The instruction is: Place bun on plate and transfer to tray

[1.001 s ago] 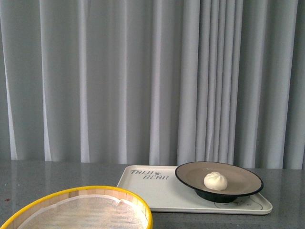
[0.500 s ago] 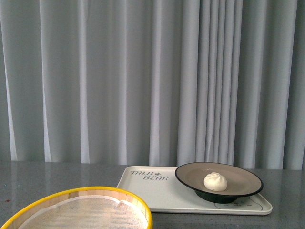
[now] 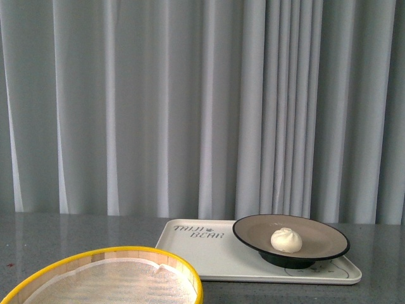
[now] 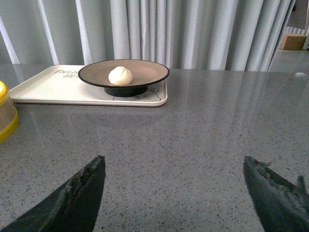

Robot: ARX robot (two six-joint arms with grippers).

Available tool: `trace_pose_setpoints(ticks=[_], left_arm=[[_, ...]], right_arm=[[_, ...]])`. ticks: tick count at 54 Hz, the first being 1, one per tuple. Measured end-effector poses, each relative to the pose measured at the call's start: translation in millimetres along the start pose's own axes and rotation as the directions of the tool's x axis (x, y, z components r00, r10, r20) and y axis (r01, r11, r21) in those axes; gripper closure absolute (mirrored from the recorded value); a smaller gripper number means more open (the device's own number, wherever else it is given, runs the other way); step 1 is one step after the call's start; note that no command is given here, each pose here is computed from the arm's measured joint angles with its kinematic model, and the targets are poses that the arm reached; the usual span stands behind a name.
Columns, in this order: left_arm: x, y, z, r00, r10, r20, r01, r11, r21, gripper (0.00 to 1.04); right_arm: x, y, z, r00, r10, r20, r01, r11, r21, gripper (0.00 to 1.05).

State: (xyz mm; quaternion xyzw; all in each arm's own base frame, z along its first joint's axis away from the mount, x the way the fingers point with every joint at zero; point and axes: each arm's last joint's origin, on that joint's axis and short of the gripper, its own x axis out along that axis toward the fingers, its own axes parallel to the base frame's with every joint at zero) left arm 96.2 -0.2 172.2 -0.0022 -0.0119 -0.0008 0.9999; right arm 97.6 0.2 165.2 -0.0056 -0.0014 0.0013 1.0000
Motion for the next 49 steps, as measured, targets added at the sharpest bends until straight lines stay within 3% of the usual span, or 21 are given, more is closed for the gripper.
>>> trace_pose_setpoints(ticks=[4,49], left_arm=[[0.0,0.0,0.0,1.000,0.000,0.000,0.000,1.000,0.000,0.07],[0.0,0.0,0.0,1.000,0.000,0.000,0.000,1.000,0.000,0.07]], right_arm=[[0.0,0.0,0.0,1.000,0.000,0.000,0.000,1.000,0.001,0.07],[0.0,0.0,0.0,1.000,0.000,0.000,0.000,1.000,0.001,0.09]])
